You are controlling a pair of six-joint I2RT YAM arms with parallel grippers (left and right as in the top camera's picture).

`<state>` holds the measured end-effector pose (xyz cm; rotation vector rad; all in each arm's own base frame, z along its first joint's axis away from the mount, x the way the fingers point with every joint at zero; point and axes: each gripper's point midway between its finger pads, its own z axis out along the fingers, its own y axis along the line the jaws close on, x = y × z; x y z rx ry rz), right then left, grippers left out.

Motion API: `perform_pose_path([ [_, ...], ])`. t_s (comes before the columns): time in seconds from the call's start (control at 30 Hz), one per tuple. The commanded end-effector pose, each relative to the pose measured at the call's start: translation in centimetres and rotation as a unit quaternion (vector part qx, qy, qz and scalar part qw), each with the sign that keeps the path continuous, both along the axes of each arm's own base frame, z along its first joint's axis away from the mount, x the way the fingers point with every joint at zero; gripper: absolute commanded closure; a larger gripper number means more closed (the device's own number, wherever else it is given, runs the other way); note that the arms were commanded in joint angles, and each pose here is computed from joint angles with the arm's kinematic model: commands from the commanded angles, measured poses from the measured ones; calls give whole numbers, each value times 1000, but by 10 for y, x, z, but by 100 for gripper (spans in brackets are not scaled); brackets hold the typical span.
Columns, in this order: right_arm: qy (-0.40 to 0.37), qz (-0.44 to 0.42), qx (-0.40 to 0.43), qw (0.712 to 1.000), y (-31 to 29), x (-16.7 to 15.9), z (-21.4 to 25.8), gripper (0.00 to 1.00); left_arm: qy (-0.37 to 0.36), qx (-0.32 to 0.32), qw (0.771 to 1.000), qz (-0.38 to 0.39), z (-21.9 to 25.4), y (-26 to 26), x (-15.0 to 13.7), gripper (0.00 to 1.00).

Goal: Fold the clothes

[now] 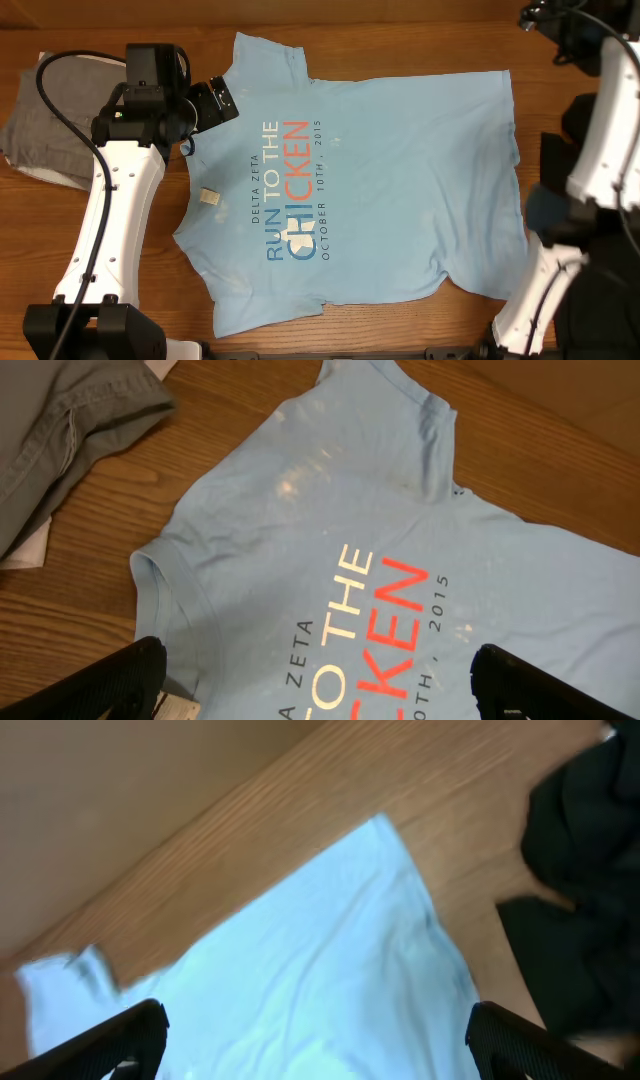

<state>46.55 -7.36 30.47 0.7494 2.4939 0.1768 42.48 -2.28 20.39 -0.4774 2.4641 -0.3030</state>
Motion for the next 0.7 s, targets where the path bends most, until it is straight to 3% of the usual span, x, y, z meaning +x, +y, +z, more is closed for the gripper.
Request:
perform_pose_path([
  [0.0,1,-14,-20,1000,3,-84,43,0,0,0,1000,-4,-1,0,1,0],
  [0.17,93,-113,-42,988,-21,-190,5,1,0,0,1000,-4,-1,0,1,0],
  [0.23,124,-149,-36,980,-28,-225,-17,9,0,0,1000,-4,-1,0,1,0],
  [0.27,135,-160,-30,977,-29,-237,-29,16,0,0,1000,-4,-1,0,1,0],
  [0.3,146,-174,-8,974,-28,-251,-52,36,0,0,1000,-4,-1,0,1,0],
  [0.33,151,-176,6,973,-27,-254,-67,67,0,0,1000,-4,-1,0,1,0],
  [0.43,189,-178,35,965,-22,-262,-110,93,0,0,1000,-4,-1,0,1,0],
  [0.67,260,-183,113,941,-2,-261,-211,96,0,0,1000,-4,-1,0,1,0],
])
